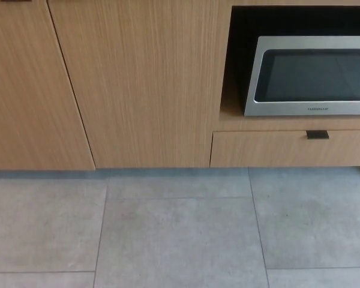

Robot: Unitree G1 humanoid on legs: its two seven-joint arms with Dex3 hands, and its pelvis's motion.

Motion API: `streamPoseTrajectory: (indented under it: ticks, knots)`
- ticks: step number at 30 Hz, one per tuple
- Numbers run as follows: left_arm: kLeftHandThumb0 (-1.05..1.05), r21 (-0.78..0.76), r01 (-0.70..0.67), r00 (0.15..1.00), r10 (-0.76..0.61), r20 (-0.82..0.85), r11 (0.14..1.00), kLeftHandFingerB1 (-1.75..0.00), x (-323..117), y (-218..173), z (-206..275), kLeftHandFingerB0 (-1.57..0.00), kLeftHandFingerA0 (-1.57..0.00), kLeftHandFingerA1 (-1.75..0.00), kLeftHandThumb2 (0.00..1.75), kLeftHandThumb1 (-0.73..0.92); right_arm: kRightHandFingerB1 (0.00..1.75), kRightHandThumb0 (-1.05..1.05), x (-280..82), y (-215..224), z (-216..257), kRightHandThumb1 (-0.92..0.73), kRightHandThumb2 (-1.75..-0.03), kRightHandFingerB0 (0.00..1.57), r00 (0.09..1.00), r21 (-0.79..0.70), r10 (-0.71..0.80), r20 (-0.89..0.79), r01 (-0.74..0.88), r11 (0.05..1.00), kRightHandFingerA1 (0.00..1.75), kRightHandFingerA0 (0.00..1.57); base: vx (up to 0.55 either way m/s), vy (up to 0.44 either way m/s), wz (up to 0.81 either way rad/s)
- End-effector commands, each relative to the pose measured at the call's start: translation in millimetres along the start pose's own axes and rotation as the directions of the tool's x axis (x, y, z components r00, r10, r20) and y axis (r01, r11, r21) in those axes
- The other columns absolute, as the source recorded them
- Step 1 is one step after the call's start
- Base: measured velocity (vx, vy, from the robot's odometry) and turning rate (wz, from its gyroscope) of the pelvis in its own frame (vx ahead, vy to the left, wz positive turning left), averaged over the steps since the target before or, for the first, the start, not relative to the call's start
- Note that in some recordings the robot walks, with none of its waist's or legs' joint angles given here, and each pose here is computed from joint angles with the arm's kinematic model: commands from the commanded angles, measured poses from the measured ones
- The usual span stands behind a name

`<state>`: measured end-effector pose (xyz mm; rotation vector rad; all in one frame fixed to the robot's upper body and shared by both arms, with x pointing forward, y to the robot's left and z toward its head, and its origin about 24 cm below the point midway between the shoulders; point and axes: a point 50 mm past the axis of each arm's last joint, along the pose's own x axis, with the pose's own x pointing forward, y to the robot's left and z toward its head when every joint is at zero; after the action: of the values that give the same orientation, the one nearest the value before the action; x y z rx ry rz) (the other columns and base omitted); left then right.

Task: Walk towards the tissue paper container and pull out a piece of tissue paper and use it to wipe the plate

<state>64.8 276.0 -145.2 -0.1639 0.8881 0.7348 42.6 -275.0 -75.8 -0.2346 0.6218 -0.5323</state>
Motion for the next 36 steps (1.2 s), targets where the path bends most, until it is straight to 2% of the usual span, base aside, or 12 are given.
streamPoseTrajectory:
  ticks: [1, 8, 10, 14, 21, 22, 36]
  knots:
    - [-0.09, -0.017, -0.006, 0.996, 0.008, 0.092, 1.000, -0.90, 1.7, 3.8, 12.7, -0.94, -1.09, -1.11, 1.06, 0.49, 0.54, -0.02, 0.8, -2.7, 0.4, -0.54, -1.06, 0.73, 1.000, -0.010, -0.014, 0.002, 0.014, 1.000, 0.70, 0.93, 0.02, -0.027, 0.21]
    - [-0.06, -0.009, -0.009, 0.996, 0.009, 0.093, 1.000, -0.89, 2.2, 3.1, 13.4, -0.96, -1.09, -1.11, 1.12, 0.47, 0.54, -0.01, 0.4, -1.8, 1.8, -0.56, -1.02, 0.72, 1.000, -0.001, -0.006, -0.003, 0.006, 1.000, 0.71, 0.92, -0.03, 0.006, -0.03]
    - [-0.02, -0.022, -0.005, 0.996, 0.007, 0.092, 1.000, -0.84, 2.1, 2.6, 13.2, -0.97, -1.07, -1.10, 1.14, 0.44, 0.54, -0.03, 0.6, -2.1, 1.9, -0.58, -1.00, 0.72, 1.000, -0.006, -0.009, -0.012, 0.009, 1.000, 0.70, 0.92, 0.04, 0.156, -0.08]
    - [-0.07, -0.026, -0.001, 0.995, 0.003, 0.096, 1.000, -0.90, 1.8, 2.0, 13.3, -0.95, -1.08, -1.10, 1.10, 0.45, 0.54, -0.01, 1.1, -2.5, 2.7, -0.56, -1.01, 0.72, 1.000, -0.011, -0.008, -0.010, 0.008, 1.000, 0.71, 0.92, 0.21, 0.269, -0.13]
    - [-0.05, -0.011, -0.008, 0.996, 0.009, 0.090, 1.000, -0.86, 2.0, 3.6, 12.3, -0.96, -1.05, -1.09, 1.14, 0.46, 0.54, -0.01, -0.6, -0.9, 0.7, -0.56, -1.03, 0.72, 1.000, -0.002, -0.002, -0.008, 0.002, 1.000, 0.70, 0.91, 0.21, 0.132, 0.02]
    - [-0.06, -0.011, -0.008, 0.996, 0.009, 0.088, 1.000, -0.87, 2.0, 3.4, 12.1, -0.93, -1.05, -1.08, 1.09, 0.50, 0.55, -0.01, 0.1, -0.8, 0.6, -0.55, -1.03, 0.73, 1.000, -0.007, -0.004, -0.003, 0.004, 1.000, 0.73, 0.93, 0.23, 0.023, 0.07]
    - [-0.08, -0.005, -0.008, 0.996, 0.008, 0.084, 1.000, -0.86, 1.5, 3.1, 10.3, -0.93, -1.07, -1.09, 1.08, 0.51, 0.54, -0.01, 3.9, -2.7, -0.7, -0.54, -1.03, 0.73, 1.000, 0.004, -0.009, -0.011, 0.009, 1.000, 0.71, 0.94, 0.36, -0.143, 0.08]
